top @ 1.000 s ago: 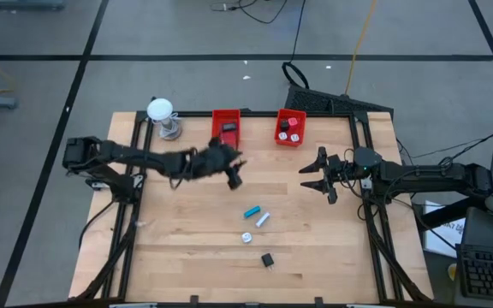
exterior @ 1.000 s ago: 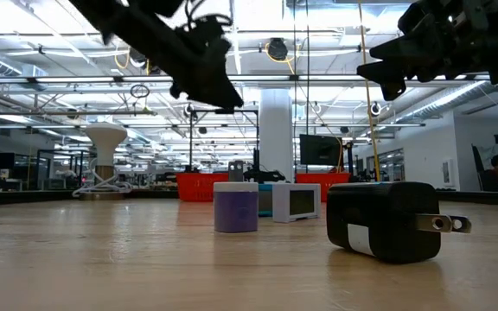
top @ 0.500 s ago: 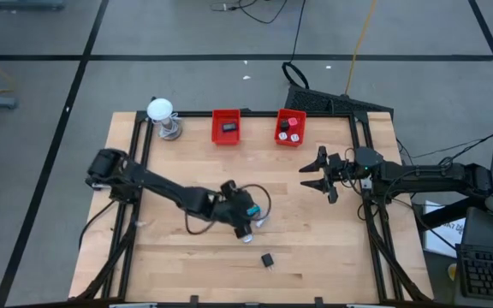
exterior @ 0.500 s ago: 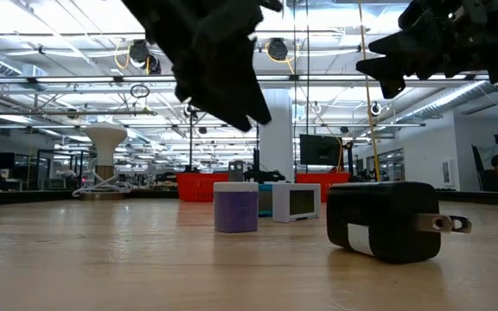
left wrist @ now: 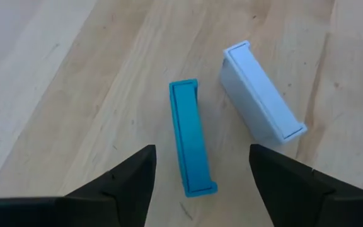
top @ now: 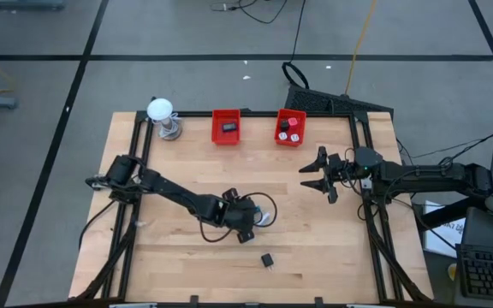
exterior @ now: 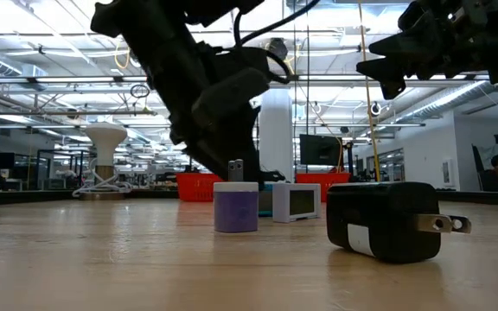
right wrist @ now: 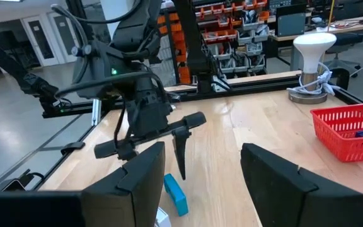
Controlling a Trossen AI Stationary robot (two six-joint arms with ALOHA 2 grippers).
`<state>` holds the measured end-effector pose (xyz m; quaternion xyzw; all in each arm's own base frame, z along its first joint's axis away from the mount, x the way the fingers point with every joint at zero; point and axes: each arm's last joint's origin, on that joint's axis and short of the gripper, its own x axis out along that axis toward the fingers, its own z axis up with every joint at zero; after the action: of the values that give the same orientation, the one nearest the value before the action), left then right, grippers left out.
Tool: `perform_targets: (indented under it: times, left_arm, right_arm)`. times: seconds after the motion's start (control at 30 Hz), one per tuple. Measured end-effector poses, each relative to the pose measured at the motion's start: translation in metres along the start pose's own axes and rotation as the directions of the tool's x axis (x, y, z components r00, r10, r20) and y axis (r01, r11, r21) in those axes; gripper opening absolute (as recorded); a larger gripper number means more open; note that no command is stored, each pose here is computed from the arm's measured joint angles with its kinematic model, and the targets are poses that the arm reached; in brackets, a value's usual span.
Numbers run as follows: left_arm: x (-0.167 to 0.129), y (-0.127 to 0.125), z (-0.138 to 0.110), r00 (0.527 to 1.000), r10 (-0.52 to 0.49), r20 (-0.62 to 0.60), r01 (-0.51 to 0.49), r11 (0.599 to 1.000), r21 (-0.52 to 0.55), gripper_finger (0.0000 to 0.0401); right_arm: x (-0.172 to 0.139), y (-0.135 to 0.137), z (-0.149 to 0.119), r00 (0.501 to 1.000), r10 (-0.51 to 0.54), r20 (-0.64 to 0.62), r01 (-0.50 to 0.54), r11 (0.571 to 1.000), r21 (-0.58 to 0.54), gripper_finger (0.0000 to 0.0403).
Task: Pick & Place Office items
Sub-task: Put the blue digital timer into the left red basket
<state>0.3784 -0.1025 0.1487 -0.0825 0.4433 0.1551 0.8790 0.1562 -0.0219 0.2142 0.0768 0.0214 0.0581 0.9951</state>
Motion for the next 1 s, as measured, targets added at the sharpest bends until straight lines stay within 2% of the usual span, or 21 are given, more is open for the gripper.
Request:
perform_targets:
  times: [0.37,1.0]
  left_arm:
    - [0.001,0.003,-0.005,0.999,0.030,-0.032,-0.030,1.000,-0.006,0.0213]
    - [0.013,0.004,-0.009,0.998,0.014,-0.066,-0.015,1.000,-0.022,0.0108]
  right_arm:
    - [0.000,0.000,0.000,1.000,0.000,0.000,0.000,1.000,0.000,0.0196]
    - [0.000,0.000,0.000,1.000,0.000,0.000,0.000,1.000,0.000,0.0196]
